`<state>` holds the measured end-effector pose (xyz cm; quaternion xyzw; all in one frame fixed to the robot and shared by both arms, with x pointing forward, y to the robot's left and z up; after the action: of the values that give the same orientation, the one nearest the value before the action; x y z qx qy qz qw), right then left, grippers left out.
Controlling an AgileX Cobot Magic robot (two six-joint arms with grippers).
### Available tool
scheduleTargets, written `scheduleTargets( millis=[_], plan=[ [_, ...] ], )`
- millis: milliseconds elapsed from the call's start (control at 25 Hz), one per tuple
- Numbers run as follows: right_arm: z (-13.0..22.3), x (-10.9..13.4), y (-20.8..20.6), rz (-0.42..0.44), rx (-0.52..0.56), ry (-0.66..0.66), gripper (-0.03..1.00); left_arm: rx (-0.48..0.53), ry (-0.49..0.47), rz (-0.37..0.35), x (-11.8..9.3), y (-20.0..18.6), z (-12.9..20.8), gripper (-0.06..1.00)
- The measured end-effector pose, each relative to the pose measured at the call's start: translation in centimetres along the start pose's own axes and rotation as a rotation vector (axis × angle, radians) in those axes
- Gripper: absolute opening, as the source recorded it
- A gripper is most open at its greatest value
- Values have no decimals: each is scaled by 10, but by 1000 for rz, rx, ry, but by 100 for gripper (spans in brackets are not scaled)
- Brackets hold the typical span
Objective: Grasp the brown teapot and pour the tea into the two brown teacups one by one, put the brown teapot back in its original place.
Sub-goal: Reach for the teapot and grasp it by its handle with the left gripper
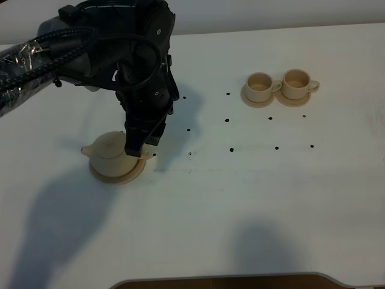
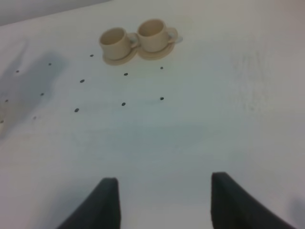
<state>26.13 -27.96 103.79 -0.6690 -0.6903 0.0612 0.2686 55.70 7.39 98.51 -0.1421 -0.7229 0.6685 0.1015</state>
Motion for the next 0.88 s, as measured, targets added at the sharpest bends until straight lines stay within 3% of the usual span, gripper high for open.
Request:
scheduleTargets(
  millis=[520,880],
  plan=[
    [0,0,0,0,0,0,45,17,-197,-48,-12,22,-27,44],
    [0,0,0,0,0,0,45,31,-250,-68,-16,29,-43,44]
  ],
)
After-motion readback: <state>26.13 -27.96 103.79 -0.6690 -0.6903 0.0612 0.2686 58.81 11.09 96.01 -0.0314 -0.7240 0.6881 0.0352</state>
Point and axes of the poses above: a point on each arm's last joint axis where the gripper is mounted, y pointing out along that axis toward the gripper, x along the wrist's bending axis when the last joint is at zero, z = x × y, the point moved 3 cm from there along y, pointing out along that axis toward the gripper, and after that the axes turned 5 degrees about y, right-handed, at the moved point
